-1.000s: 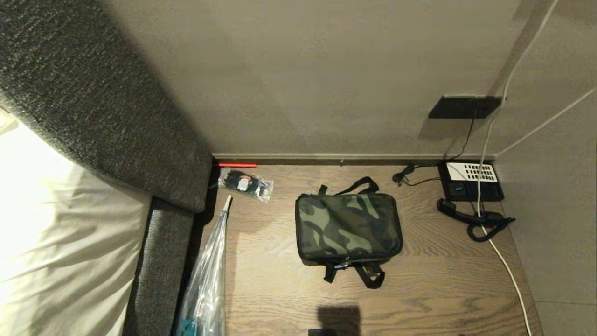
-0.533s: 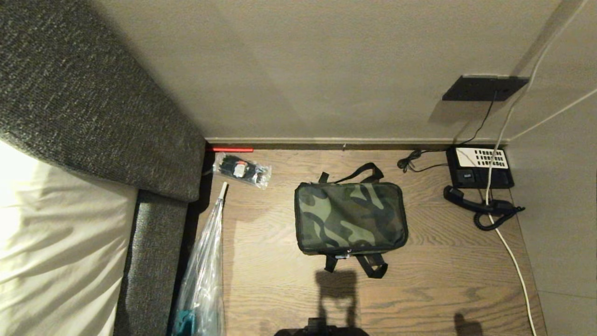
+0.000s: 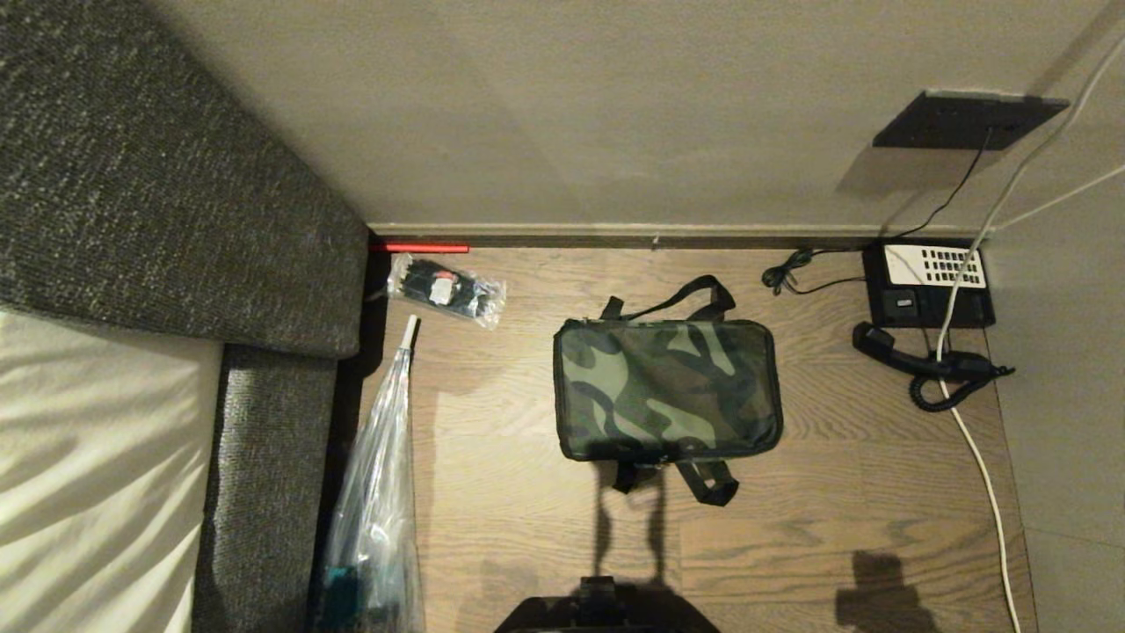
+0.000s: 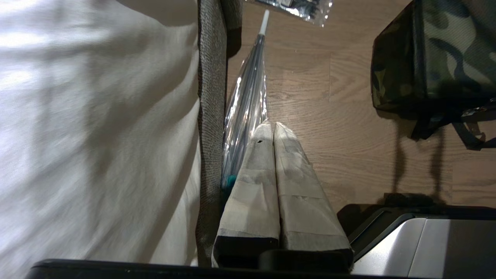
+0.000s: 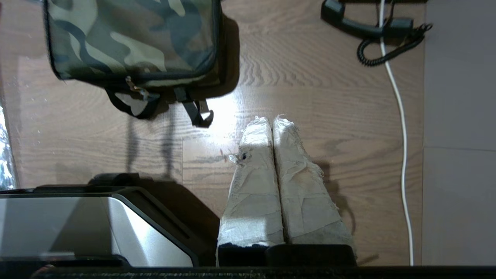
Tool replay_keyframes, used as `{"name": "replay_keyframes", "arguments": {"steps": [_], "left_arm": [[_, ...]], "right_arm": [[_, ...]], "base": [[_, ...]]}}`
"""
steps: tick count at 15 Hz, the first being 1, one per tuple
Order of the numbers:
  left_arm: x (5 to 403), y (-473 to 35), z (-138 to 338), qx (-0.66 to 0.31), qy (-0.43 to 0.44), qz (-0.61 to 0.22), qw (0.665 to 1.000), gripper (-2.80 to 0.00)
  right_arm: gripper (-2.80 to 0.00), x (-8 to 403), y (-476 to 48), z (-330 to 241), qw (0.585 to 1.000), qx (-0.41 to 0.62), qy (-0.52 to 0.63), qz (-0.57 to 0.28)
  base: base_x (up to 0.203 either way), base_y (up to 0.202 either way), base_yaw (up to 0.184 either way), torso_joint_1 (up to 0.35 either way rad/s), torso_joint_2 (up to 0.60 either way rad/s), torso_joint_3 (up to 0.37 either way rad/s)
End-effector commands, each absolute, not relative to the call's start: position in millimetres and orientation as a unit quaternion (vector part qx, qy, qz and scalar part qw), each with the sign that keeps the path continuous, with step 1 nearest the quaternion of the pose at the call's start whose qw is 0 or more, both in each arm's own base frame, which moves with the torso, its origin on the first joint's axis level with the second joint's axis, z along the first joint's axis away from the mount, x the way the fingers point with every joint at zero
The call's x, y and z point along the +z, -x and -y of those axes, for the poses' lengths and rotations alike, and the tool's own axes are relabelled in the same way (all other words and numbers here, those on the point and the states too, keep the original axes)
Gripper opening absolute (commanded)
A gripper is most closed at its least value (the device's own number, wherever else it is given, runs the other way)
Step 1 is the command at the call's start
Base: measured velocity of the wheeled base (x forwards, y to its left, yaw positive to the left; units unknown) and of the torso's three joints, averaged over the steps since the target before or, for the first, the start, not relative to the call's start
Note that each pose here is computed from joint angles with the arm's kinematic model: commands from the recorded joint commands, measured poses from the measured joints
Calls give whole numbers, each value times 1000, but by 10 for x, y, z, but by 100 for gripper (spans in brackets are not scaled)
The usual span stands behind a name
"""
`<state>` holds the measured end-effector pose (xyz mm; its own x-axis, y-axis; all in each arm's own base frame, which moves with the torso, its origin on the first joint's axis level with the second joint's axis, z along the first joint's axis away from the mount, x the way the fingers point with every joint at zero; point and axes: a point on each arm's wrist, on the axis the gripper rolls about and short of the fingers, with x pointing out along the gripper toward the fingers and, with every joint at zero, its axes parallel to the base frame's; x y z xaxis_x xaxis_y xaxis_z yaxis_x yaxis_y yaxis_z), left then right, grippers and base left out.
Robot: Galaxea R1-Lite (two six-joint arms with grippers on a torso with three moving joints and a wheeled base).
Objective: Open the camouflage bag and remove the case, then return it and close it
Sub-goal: Open the top of the storage box
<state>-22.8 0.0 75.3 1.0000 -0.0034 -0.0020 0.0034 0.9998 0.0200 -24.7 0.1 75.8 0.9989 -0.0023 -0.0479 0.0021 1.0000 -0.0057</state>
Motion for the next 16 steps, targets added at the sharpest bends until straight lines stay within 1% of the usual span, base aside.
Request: {"name": "replay_keyframes", "arguments": {"steps": [1, 11, 16], "left_arm": [[753, 228, 0, -2, -10, -1, 1000, -280], [756, 228, 0, -2, -8, 1, 1000, -280], [756, 228, 0, -3, -8, 1, 1000, -280]], "right_arm": [[-280, 758, 248, -1, 1000, -1, 4, -24], [-280, 758, 248, -1, 1000, -1, 3, -24], [-280, 758, 248, -1, 1000, -1, 3, -24]], "base": [[0, 0, 0, 4, 2, -200], [0, 0, 0, 3, 4, -195], [0, 0, 0, 2, 2, -39]]}}
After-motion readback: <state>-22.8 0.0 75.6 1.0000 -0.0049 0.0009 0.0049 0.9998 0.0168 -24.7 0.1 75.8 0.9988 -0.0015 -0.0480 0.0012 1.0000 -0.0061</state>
